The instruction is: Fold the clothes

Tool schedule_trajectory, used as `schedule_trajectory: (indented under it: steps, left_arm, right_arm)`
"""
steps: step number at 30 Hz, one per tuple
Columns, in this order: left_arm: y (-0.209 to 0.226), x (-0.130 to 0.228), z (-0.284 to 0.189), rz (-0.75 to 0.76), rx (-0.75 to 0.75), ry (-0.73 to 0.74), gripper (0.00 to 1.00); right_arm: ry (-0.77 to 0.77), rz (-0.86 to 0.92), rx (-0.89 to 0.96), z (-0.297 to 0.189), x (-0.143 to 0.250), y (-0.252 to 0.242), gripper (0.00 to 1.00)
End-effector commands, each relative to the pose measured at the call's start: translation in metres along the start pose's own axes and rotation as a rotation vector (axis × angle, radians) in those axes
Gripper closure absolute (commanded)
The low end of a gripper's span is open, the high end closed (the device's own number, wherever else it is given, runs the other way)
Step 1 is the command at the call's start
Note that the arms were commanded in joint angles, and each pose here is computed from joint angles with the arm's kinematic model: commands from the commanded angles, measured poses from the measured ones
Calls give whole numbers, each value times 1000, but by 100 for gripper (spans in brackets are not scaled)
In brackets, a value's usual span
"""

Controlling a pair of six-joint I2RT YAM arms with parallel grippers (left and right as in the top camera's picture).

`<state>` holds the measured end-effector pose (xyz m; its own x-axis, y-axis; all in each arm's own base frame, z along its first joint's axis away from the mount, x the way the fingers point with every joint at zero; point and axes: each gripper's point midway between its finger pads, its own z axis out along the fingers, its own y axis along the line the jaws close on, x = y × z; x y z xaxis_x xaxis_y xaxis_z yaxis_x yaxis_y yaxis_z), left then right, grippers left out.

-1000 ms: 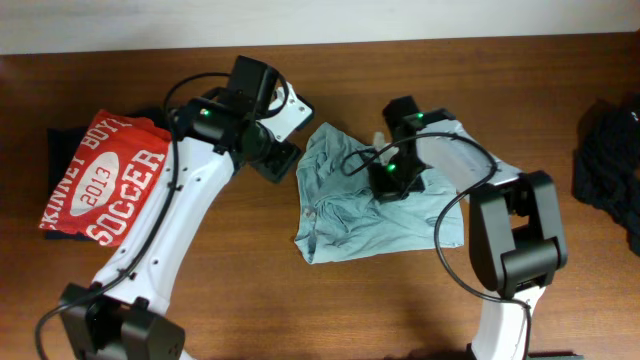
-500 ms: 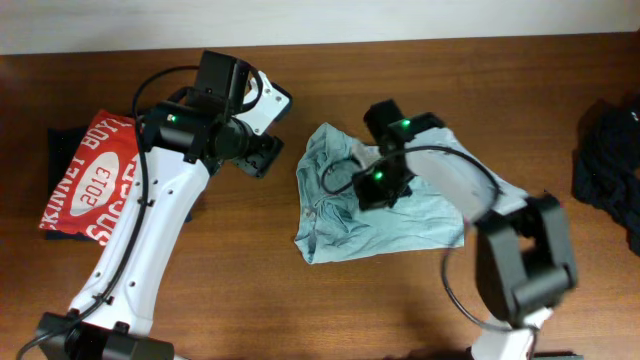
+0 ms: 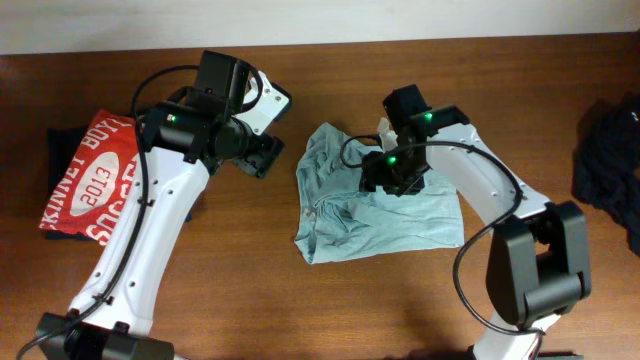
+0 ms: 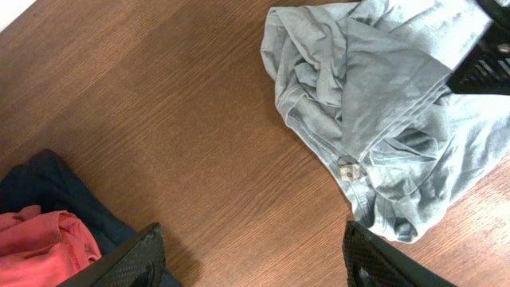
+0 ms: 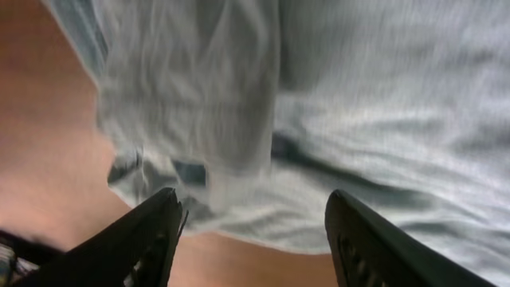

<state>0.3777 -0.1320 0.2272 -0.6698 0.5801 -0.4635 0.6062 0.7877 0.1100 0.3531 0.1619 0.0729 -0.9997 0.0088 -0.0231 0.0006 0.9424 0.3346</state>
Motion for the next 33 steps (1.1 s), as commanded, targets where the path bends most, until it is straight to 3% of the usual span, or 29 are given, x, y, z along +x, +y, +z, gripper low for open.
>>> schedule_trajectory:
  steps: [1, 5, 9, 12, 15, 17, 22, 28, 31, 32, 33]
  left_arm:
    - [4, -3, -11, -7, -24, -23, 28]
    - [4, -3, -11, -6, -24, -23, 28]
    - [4, -3, -11, -7, -24, -23, 29]
    - [3, -2, -11, -7, -23, -21, 29]
    - [3, -1, -11, -7, -21, -16, 28]
    - [3, 0, -11, -7, -20, -12, 29]
    - [3, 0, -11, -7, -20, -14, 29]
    - [2, 0, -11, -7, -18, -10, 28]
    - [2, 0, -11, -7, -19, -12, 29]
    - [3, 0, -11, -7, -20, -13, 28]
    - [3, 0, -11, -7, -20, -13, 28]
  right_arm:
    - [8, 72, 11, 12, -3, -2, 41]
    - [11, 70, -42, 17, -5, 10, 50]
    - [-15, 69, -55, 19, -10, 21, 52]
    - [-24, 95, -41, 25, -10, 26, 51]
    - [-24, 98, -14, 29, -11, 21, 42]
    - [-23, 100, -4, 31, -11, 18, 43]
    - [-22, 110, 0, 32, -11, 17, 56]
    - [-34, 160, 120, 31, -9, -6, 44]
    - [-37, 159, 117, 31, -10, -5, 55]
    - [-38, 153, 110, 31, -10, -2, 65]
    - [-42, 147, 103, 32, -11, 1, 68]
